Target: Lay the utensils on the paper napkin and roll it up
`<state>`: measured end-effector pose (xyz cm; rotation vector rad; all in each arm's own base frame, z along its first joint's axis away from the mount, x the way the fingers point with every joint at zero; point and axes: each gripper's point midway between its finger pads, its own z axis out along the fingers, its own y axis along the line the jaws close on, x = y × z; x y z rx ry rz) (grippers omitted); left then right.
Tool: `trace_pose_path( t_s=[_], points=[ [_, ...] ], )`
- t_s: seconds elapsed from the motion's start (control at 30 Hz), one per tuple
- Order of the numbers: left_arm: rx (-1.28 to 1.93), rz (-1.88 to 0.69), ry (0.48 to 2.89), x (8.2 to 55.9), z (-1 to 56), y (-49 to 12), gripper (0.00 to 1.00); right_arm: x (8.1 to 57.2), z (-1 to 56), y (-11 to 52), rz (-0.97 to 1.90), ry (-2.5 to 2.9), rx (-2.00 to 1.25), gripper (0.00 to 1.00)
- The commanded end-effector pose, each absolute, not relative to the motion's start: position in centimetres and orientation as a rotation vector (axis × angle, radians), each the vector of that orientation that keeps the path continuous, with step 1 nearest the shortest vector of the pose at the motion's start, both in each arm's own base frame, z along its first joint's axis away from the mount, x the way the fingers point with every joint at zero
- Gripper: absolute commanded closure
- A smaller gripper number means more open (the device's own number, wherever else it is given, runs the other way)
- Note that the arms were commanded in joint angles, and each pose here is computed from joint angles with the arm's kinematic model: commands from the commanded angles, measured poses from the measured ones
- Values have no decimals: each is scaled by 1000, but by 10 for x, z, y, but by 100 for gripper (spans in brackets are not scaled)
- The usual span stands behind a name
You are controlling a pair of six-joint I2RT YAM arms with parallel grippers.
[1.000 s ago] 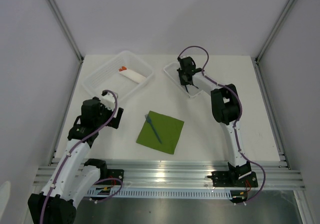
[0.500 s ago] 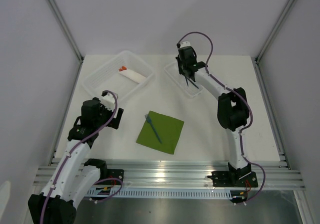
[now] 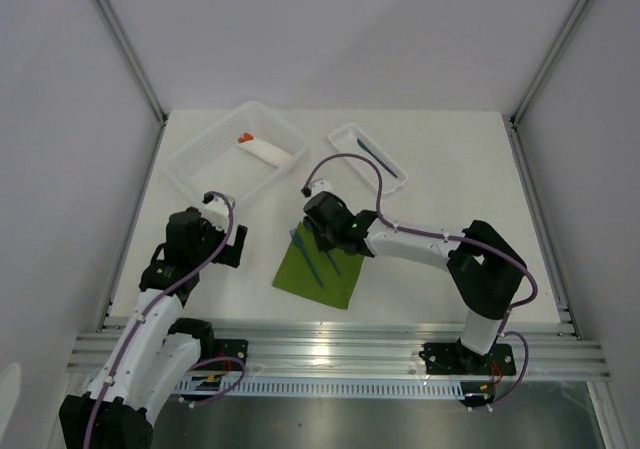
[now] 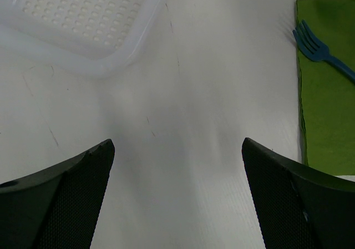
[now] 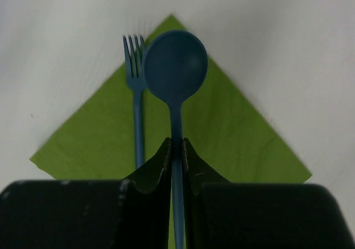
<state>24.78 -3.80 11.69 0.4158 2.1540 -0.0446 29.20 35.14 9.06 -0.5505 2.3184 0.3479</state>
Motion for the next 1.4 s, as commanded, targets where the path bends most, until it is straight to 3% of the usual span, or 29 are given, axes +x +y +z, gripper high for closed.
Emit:
trace_pose_path(
  t_s=[0.0,0.7,1.1,1.37],
  points=[
    [379,-59,2095,253,127,-40,0,297,87,352,383,2327,-379,100],
    [398,-53,2080,251,123,-40,1,299,34,361,304,2371,-460,100],
    [399,-53,2080,252,124,-40,1,305,59,366,253,2314,-487,100],
    [403,-55,2081,252,123,-40,1,297,43,370,288,2376,-448,100]
  ],
)
